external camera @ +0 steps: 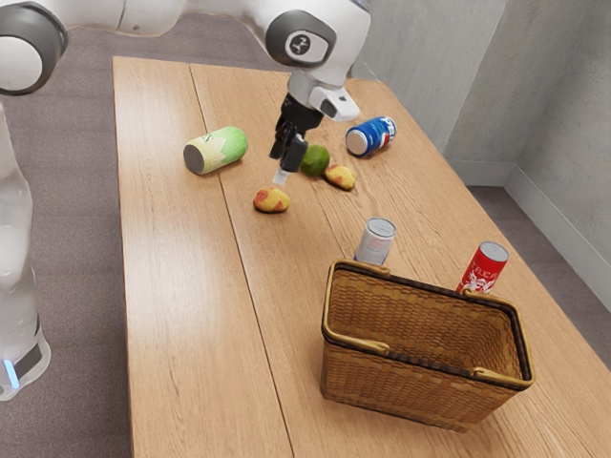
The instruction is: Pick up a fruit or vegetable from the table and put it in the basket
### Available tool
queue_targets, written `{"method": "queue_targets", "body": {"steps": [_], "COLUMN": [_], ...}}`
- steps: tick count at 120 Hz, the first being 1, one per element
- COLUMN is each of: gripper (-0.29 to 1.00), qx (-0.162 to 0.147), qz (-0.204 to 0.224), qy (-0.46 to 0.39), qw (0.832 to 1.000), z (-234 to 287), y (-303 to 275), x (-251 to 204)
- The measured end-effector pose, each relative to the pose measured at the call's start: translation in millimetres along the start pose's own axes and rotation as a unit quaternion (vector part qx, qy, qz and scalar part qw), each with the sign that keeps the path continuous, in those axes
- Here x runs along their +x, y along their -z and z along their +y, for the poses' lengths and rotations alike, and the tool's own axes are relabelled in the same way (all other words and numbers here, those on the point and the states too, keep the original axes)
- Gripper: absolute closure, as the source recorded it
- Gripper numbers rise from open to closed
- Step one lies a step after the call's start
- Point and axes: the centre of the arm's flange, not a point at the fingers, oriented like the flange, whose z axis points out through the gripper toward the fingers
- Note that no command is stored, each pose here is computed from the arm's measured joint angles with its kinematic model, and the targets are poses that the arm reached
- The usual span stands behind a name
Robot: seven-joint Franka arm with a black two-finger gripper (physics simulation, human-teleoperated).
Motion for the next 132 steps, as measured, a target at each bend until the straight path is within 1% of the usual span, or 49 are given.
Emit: {"method": "queue_targets", "body": {"steps": [8, 16, 32, 51, 62, 86, 106, 132], "gripper": [0.00, 0.00, 0.00, 0.00, 0.00, 0.00, 0.00, 0.00], "qx": [-0.001, 0.007, 0.024, 0.022, 0.026, 0.033, 0.036, 0.034], "qz": [0.008, 0.014, 0.041, 0.045, 0.060, 0.080, 0.096, 0.100], "qy": [0.009, 0.012, -0.001, -0.010, -0.014, 0.000, -0.007, -0.013], "qw": [1.000, 1.000, 0.999, 0.999, 0.998, 0.996, 0.995, 0.994], "z": [-15, -30, -36, -42, -45, -74, -73, -71], "y": [-11, -29, -42, -76, -78, -96, -96, -98], "x": [-5, -4, 7, 9, 12, 29, 35, 32]}}
